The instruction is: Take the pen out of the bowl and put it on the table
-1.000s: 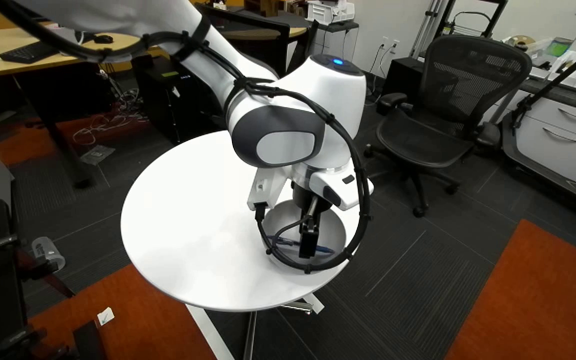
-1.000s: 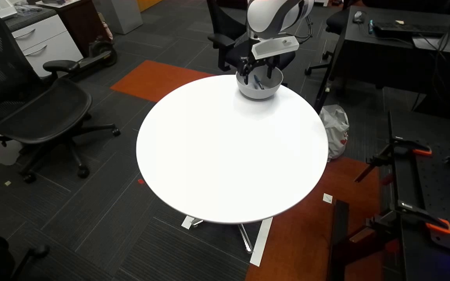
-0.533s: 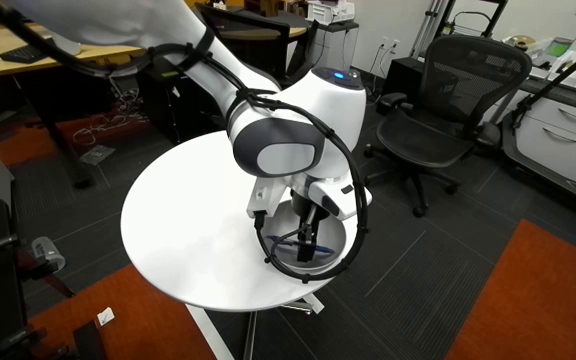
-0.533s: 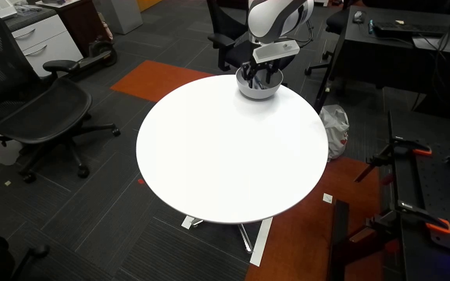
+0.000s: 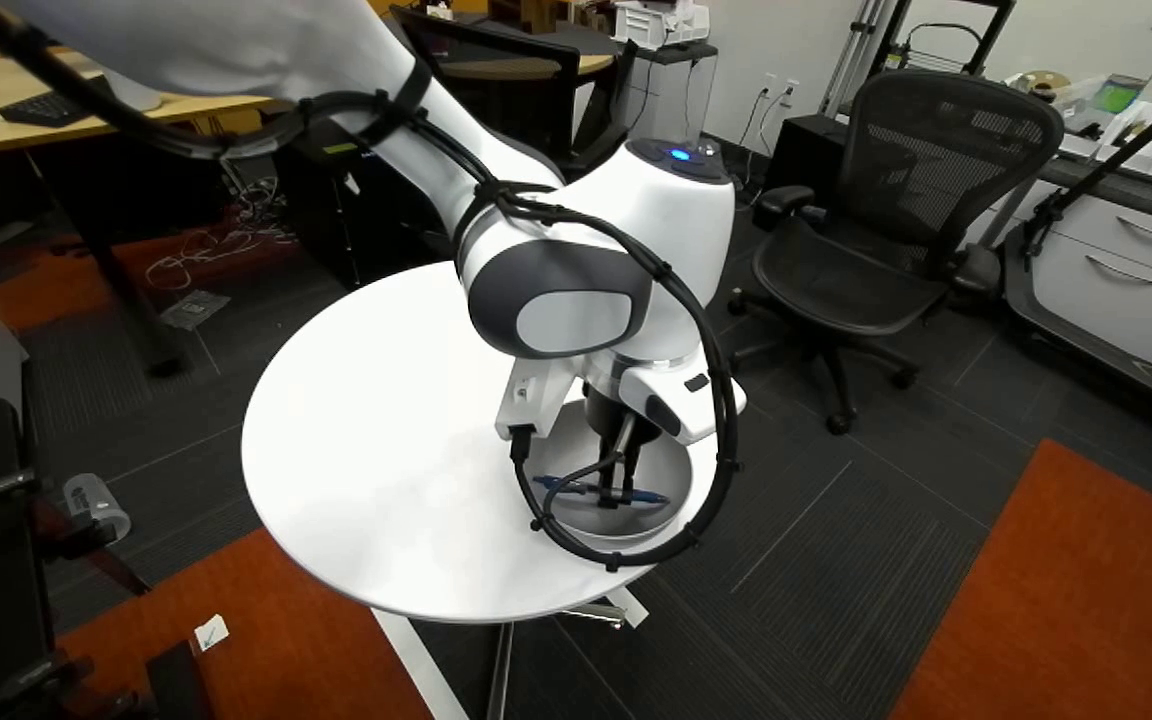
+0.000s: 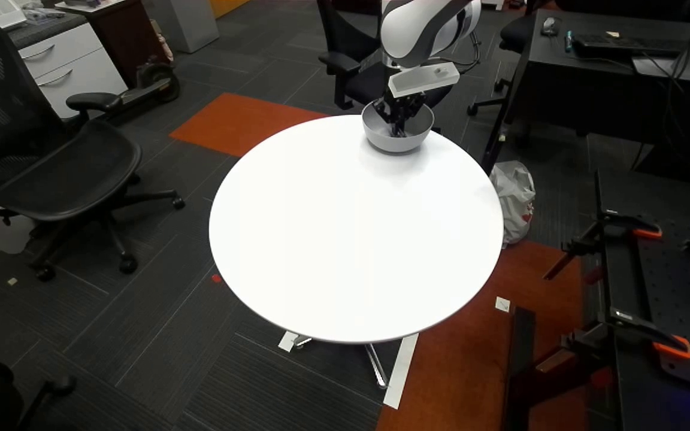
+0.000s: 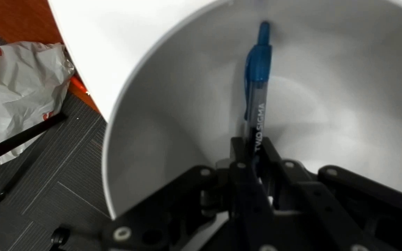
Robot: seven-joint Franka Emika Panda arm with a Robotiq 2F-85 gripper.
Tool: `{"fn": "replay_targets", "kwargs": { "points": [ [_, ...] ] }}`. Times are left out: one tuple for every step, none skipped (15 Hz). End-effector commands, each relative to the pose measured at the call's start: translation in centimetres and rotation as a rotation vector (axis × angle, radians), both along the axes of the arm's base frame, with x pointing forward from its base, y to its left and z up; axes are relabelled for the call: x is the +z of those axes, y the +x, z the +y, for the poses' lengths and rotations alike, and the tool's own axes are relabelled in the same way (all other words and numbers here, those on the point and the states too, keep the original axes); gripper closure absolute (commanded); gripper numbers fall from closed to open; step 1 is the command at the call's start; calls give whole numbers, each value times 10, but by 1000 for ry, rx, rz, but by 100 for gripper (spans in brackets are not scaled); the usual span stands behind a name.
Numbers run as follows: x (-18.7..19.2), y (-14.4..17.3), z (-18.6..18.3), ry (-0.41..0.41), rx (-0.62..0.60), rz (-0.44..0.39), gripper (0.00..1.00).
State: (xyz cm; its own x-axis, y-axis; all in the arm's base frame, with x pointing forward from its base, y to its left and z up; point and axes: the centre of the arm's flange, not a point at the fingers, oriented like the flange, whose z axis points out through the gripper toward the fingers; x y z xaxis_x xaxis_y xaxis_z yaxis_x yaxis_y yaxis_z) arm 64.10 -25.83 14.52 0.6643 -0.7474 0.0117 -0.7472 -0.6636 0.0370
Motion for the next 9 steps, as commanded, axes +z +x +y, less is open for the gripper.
{"fn": "replay_targets", "kwargs": {
  "points": [
    [10,3,-4,11,-32,-11,98],
    [19,2,-3,9,-34,-26,97],
    [31,2,-2,6,-34,-45,97],
    [48,1,0,-7,-35,-70,97],
    [63,1,3,-2,-34,-96,97],
    [80,1,6,-1,-47,-123,97],
    [96,2,10,5,-59,-146,97],
    [114,3,16,-2,-59,-180,97],
    [130,5,21,-7,-67,-203,97]
  ]
}}
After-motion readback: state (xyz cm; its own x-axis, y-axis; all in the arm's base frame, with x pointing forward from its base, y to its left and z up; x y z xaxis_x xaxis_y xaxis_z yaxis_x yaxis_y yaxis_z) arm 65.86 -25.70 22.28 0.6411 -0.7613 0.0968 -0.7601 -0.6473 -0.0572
